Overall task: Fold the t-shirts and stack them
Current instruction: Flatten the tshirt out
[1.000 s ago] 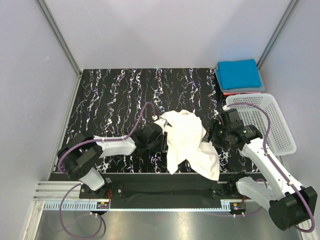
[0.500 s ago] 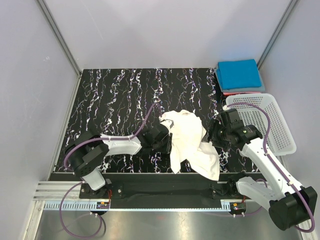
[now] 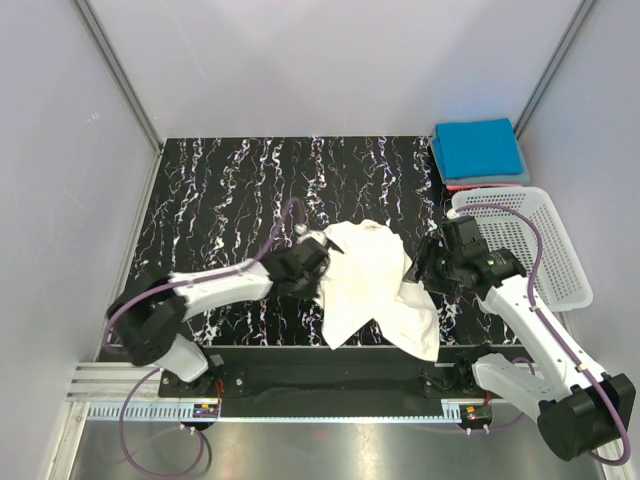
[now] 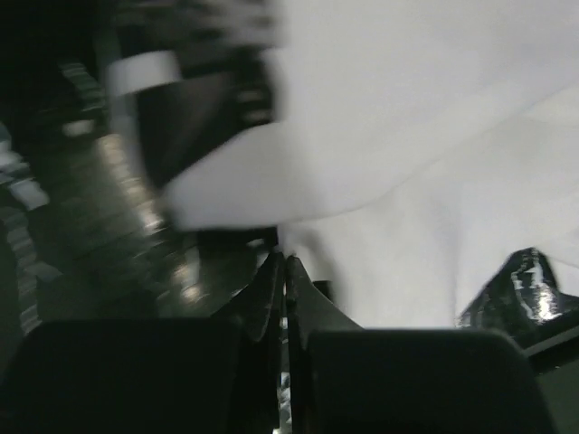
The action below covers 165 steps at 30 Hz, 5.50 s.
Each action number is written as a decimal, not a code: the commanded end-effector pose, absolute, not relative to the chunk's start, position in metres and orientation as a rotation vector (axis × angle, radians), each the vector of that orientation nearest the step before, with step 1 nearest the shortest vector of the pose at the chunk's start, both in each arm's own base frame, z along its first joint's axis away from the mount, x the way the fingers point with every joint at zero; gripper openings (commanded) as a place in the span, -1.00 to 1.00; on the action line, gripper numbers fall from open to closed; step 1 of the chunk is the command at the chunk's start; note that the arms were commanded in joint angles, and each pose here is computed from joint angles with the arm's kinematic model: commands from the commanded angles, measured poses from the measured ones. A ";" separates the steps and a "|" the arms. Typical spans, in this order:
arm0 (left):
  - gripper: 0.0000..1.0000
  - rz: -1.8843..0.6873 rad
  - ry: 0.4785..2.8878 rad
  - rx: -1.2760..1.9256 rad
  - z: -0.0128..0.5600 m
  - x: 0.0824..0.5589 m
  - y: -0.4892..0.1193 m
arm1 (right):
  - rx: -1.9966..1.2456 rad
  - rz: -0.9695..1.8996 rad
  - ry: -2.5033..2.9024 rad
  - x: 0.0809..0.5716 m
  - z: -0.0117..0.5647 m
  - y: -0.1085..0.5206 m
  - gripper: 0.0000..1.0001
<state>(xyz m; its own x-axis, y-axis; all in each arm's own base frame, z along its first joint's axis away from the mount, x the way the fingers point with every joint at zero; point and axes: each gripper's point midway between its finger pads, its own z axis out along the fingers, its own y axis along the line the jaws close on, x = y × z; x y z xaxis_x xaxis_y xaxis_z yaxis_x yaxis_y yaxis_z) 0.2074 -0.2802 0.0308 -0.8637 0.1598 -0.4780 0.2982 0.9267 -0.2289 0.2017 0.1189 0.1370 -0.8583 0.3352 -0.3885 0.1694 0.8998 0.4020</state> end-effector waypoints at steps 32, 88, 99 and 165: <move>-1.00 -0.388 2.380 -0.301 0.164 0.264 -0.103 | 0.213 0.512 2.850 0.220 0.039 0.204 0.36; -1.00 -1.054 1.702 -0.237 0.551 0.375 -0.141 | 0.249 0.132 1.367 0.436 0.552 0.076 -1.00; -1.00 -0.868 2.086 -0.317 0.342 0.304 -0.117 | 0.116 0.540 1.675 0.313 0.411 0.115 -1.00; -0.22 -0.138 2.603 0.658 0.047 0.167 -0.221 | 0.167 0.501 2.437 0.359 0.193 0.148 0.22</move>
<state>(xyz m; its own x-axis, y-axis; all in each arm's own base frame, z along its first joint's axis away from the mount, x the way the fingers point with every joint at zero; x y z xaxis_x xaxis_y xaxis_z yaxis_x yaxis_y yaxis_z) 0.1611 -0.2137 0.0521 -0.7899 0.4489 -0.4178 0.4942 0.8694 -0.0002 0.3632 0.1529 0.1723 -0.8194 0.2384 -0.5213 0.0309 0.9265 0.3751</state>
